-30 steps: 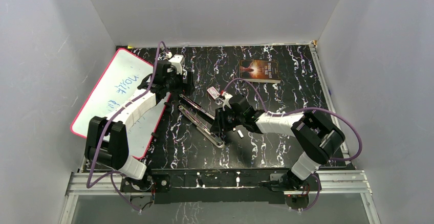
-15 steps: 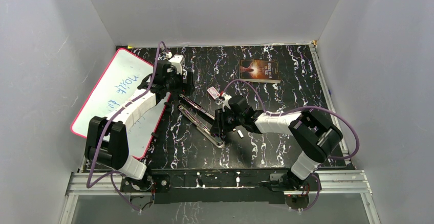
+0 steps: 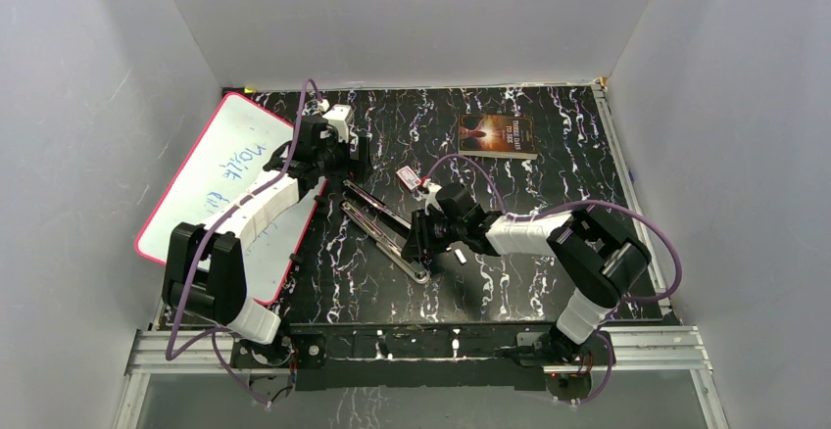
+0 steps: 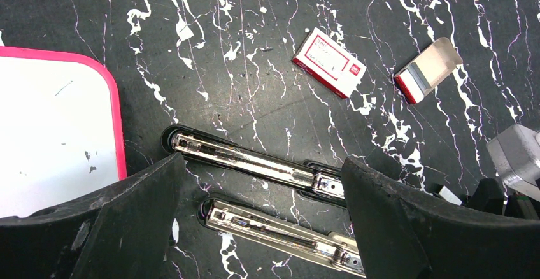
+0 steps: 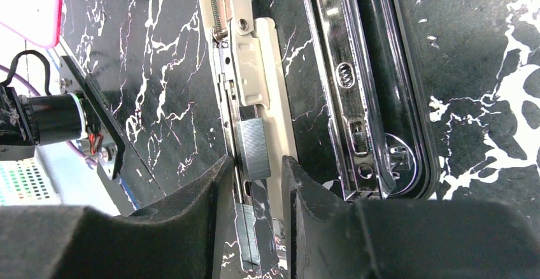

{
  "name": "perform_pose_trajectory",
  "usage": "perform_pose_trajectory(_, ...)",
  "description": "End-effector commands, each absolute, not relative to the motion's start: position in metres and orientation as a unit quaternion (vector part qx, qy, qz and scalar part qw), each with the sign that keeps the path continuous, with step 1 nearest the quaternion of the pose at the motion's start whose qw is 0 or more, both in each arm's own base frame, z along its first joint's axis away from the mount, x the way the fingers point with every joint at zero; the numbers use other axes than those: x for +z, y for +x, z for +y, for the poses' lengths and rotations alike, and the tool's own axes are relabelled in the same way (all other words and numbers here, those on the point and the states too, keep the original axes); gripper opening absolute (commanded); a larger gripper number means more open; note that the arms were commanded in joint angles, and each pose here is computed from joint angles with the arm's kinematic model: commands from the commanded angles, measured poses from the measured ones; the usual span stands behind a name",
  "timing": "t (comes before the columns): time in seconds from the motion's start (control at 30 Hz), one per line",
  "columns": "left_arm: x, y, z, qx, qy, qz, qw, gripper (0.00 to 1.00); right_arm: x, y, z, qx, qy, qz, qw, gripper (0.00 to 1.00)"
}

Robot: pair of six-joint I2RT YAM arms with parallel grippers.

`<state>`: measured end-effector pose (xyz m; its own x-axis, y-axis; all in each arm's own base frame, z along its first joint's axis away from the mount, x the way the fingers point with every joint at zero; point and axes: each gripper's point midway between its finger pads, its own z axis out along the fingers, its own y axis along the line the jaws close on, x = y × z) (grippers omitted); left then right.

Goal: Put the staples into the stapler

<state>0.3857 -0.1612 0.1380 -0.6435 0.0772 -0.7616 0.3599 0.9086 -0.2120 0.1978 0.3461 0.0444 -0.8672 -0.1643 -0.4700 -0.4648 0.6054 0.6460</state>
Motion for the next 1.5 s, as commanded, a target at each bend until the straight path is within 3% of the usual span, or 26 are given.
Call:
perform_pose_trajectory(0.0, 0.146, 0.384, -0.157, -0.168, 0.126, 0.886, 0.413, 0.92, 0.058, 0.206, 0.357, 0.43, -0.183, 0.861, 0.2, 0.4)
perform_pose_trajectory(0.63, 0.146, 0.385, -0.157, -0.167, 0.126, 0.886, 0.414, 0.92, 0.062, 0.21, 0.355, 0.422, -0.186, 0.862, 0.212, 0.25)
perform_pose_trajectory(1.23, 0.146, 0.384, -0.156, -0.166, 0.125, 0.886, 0.414, 0.92, 0.088, 0.221, 0.35, 0.413, -0.205, 0.846, 0.269, 0.21)
perform_pose_trajectory(1.47, 0.147, 0.385, -0.155, -0.165, 0.119, 0.886, 0.417, 0.92, 0.101, 0.21, 0.359, 0.41, -0.268, 0.818, 0.301, 0.2)
